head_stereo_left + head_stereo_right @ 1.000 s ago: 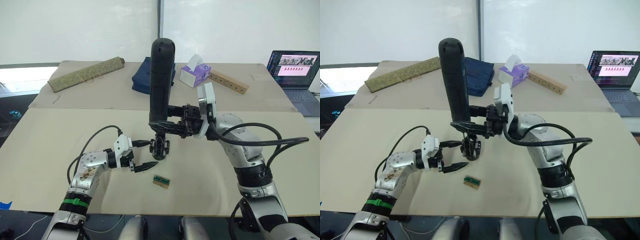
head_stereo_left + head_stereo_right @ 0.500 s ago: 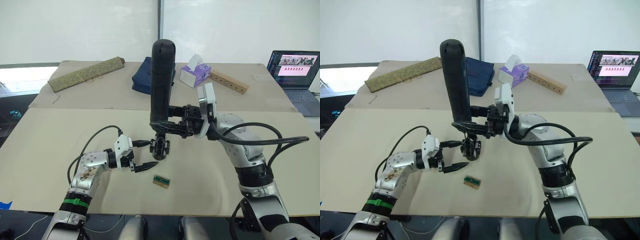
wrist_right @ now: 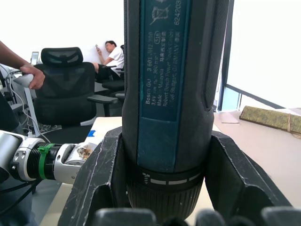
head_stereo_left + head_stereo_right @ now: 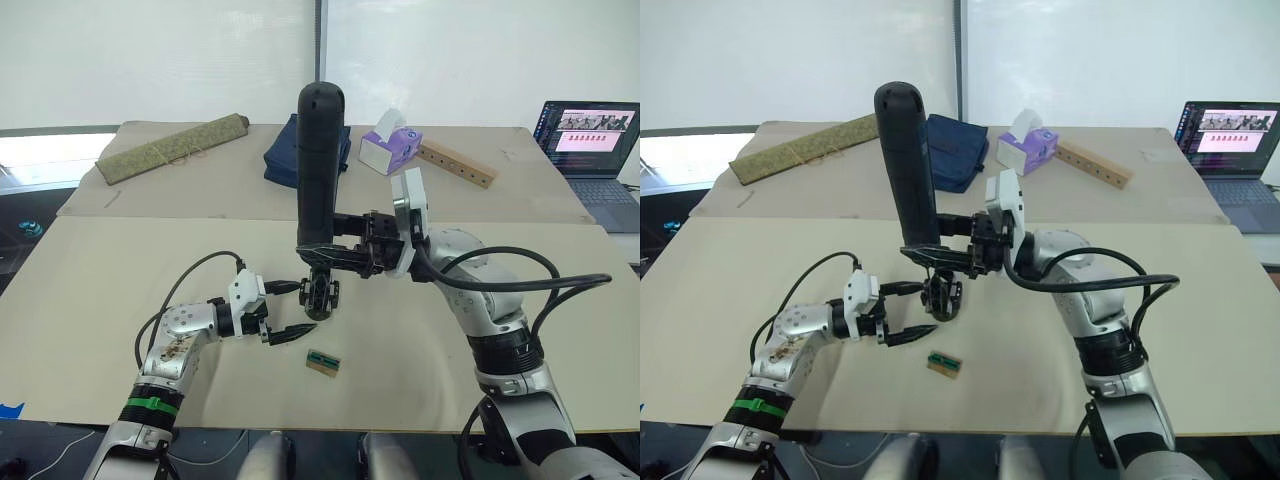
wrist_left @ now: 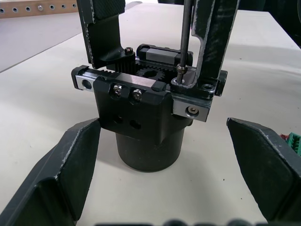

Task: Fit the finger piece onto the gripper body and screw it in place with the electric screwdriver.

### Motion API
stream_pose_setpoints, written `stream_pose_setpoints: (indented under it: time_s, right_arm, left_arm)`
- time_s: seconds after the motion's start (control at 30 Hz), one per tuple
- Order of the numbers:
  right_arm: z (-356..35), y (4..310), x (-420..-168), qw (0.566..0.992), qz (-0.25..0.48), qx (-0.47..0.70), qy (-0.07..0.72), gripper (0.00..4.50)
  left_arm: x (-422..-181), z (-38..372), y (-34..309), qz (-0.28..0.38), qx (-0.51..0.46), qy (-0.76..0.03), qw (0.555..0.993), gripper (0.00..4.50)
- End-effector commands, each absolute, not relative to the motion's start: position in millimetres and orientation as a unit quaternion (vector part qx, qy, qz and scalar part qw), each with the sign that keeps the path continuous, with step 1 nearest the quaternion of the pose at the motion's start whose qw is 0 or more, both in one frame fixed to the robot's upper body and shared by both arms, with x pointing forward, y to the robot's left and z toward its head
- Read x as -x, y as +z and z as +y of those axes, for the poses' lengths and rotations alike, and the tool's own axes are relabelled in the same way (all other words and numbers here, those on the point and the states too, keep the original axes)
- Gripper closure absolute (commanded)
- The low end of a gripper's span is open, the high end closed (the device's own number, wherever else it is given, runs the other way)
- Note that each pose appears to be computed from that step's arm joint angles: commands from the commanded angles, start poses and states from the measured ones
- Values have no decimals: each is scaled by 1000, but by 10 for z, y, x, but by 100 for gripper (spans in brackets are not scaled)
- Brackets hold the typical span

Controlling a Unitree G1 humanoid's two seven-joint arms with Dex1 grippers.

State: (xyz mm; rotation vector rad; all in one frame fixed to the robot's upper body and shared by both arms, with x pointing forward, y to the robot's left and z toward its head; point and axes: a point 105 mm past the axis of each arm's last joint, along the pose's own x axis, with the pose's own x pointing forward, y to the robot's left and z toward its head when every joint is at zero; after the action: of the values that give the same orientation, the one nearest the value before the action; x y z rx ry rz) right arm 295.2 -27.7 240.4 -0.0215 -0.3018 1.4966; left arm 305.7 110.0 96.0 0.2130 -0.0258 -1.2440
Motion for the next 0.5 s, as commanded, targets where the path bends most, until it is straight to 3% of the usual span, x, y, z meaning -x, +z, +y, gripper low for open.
stream_pose_setpoints:
  time_s: [0.03, 0.5]
  right_arm:
    - [-262, 2509, -2896, 717, -163, 17, 678, 260]
    - [-258, 2508, -2919, 719, -160, 18, 676, 260]
  left_arm:
    - [-3071, 1082, 953, -12, -108, -580, 807, 0]
    - [-3168, 998, 880, 4, -106, -581, 807, 0]
